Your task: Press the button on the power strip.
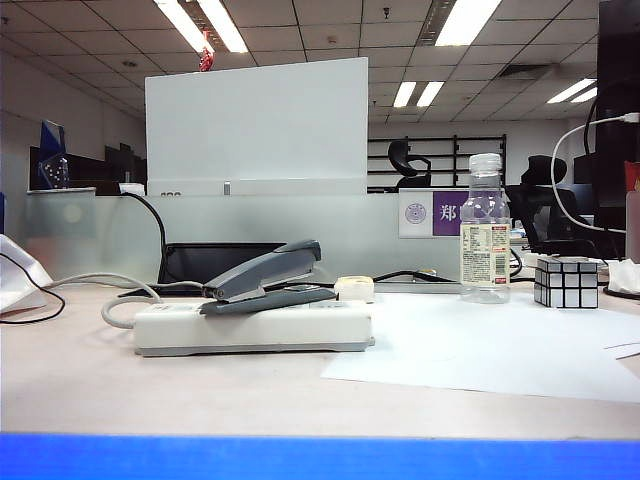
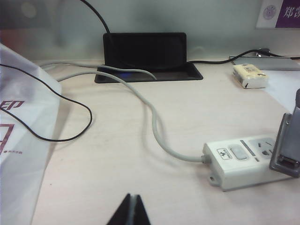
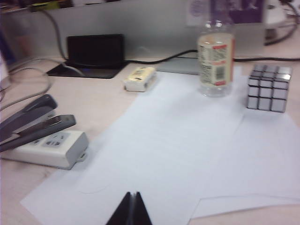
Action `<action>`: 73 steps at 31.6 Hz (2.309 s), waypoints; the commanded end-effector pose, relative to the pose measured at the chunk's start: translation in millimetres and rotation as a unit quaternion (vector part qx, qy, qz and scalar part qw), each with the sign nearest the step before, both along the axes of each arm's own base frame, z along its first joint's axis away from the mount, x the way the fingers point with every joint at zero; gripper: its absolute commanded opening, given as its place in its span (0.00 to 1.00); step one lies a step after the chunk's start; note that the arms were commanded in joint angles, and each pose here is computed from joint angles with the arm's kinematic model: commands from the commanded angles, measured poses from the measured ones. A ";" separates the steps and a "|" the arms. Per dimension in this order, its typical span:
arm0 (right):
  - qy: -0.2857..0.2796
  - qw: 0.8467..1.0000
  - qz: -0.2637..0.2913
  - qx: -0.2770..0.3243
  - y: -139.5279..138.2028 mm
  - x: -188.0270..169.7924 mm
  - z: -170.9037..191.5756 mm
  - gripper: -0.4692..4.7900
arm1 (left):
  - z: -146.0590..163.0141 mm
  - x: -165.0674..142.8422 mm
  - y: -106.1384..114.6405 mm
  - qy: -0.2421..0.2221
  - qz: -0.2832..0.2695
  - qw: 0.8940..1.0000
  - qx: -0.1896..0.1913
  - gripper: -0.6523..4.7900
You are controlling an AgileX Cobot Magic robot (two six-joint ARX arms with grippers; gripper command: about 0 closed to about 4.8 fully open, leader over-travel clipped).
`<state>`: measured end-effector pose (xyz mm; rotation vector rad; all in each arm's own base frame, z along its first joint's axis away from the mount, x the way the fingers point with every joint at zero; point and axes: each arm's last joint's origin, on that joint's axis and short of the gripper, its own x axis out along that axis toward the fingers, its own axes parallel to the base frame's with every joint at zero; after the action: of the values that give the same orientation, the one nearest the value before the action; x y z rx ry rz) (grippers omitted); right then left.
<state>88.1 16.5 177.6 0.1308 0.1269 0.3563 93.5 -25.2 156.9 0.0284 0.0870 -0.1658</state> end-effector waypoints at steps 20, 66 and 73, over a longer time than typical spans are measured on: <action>-0.028 0.999 0.017 0.022 -12.6 2.1 -0.3 0.09 | 5.7 3.7 26.9 -0.024 0.072 0.996 -0.042 0.11; -0.028 0.990 -0.136 -0.040 -18.7 4.0 -1.8 0.09 | 5.5 3.6 29.5 -0.023 0.084 0.995 -0.042 0.11; -0.033 0.987 -0.144 -0.055 -14.7 4.0 -0.6 0.09 | 5.5 3.6 29.6 -0.023 0.085 0.995 -0.042 0.11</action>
<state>92.6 2.2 172.3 0.0356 0.0885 0.0890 97.1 4.2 160.7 -0.0603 0.0509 -0.0005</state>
